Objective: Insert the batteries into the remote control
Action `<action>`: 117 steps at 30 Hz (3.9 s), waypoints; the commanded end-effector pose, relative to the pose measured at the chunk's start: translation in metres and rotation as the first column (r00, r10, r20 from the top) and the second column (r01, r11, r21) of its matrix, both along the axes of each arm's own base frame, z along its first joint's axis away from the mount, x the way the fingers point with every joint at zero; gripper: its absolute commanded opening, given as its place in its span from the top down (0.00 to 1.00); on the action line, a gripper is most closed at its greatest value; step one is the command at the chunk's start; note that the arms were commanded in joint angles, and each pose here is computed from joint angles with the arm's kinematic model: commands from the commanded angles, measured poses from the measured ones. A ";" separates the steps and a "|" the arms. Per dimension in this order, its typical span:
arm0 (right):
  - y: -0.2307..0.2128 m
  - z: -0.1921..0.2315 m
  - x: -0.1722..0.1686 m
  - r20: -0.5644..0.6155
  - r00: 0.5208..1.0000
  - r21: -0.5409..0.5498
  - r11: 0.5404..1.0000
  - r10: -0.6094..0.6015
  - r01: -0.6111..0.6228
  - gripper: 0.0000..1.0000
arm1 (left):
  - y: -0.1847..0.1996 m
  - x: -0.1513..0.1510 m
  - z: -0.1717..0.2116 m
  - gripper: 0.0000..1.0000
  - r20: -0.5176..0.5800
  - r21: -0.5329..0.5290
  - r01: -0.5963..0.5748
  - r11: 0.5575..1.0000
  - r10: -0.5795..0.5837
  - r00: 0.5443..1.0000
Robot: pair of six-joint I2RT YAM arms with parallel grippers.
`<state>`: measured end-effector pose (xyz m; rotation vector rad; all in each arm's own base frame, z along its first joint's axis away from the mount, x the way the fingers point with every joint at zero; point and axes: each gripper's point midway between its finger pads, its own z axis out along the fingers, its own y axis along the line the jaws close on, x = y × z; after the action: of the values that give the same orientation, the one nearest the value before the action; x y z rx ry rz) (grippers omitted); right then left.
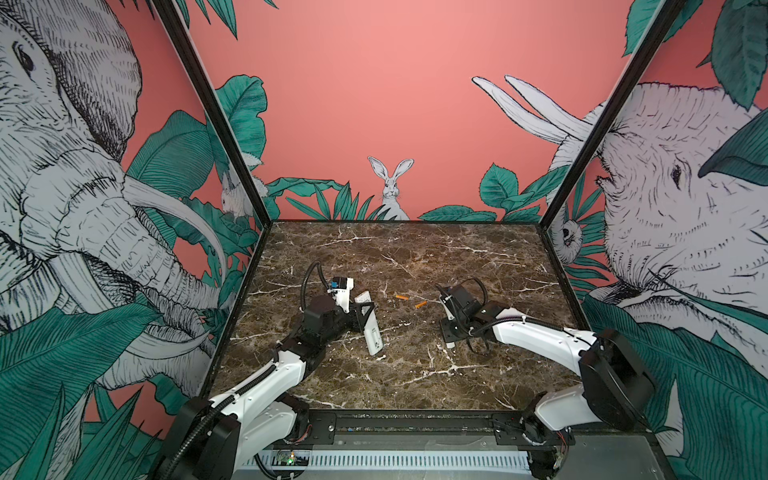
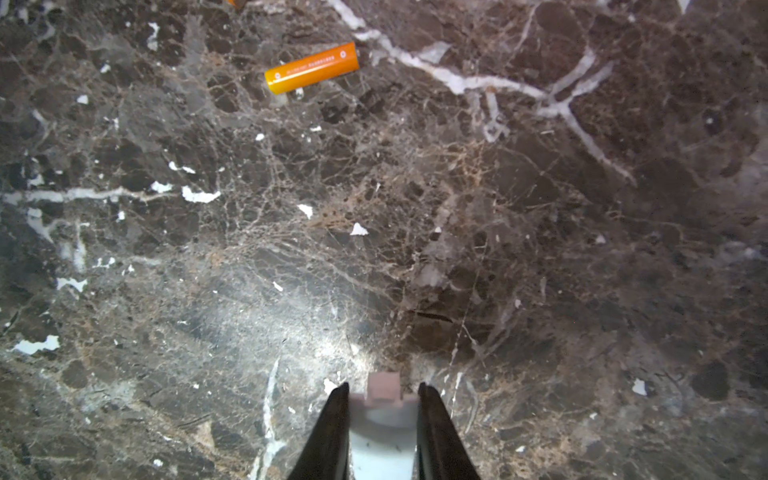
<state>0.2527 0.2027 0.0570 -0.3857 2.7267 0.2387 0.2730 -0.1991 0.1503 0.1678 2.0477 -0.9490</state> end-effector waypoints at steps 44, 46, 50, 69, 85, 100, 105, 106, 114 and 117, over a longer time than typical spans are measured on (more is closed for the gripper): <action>0.023 0.019 0.026 -0.068 0.995 0.070 0.994 -0.075 0.079 0.26 | -0.004 -0.007 0.028 1.00 0.118 -0.072 0.039 0.997 -0.031 0.993; 0.031 0.023 0.033 -0.064 0.993 0.101 0.989 -0.101 0.107 0.23 | -0.004 -0.007 0.028 1.00 0.117 -0.074 0.039 0.997 -0.030 0.993; 0.048 0.020 0.044 -0.072 0.986 0.157 0.974 -0.153 0.163 0.18 | -0.004 -0.008 0.027 1.00 0.115 -0.081 0.037 0.996 -0.027 0.993; 0.059 0.004 0.083 -0.021 0.944 0.133 0.935 -0.328 0.328 0.09 | -0.001 -0.010 0.028 1.00 0.124 -0.090 0.026 0.996 -0.015 0.992; 0.061 0.001 0.102 0.031 0.935 0.084 0.933 -0.353 0.350 0.10 | 0.000 -0.011 0.030 1.00 0.129 -0.098 0.023 0.995 -0.011 0.992; 0.072 -0.003 0.114 0.055 0.937 0.048 0.938 -0.344 0.342 0.21 | 0.001 -0.012 0.031 1.00 0.132 -0.103 0.023 0.994 -0.009 0.991; 0.071 -0.007 0.114 0.056 0.936 0.036 0.938 -0.347 0.345 0.22 | 0.001 -0.012 0.031 1.00 0.136 -0.104 0.020 0.994 -0.006 0.991; 0.072 -0.007 0.113 0.055 0.936 0.036 0.938 -0.346 0.345 0.23 | 0.001 -0.012 0.031 1.00 0.133 -0.104 0.020 0.994 -0.006 0.991; 0.074 -0.017 0.115 0.045 0.935 0.030 0.936 -0.351 0.350 0.31 | 0.002 -0.013 0.031 1.00 0.133 -0.106 0.017 0.994 -0.003 0.991; 0.074 -0.021 0.115 0.042 0.935 0.027 0.935 -0.353 0.352 0.36 | 0.002 -0.013 0.031 1.00 0.136 -0.105 0.018 0.994 -0.003 0.991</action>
<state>0.3646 0.2737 0.0354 0.0932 2.6994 0.1680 0.2607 -0.1968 0.1686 0.1788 1.9290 -1.0093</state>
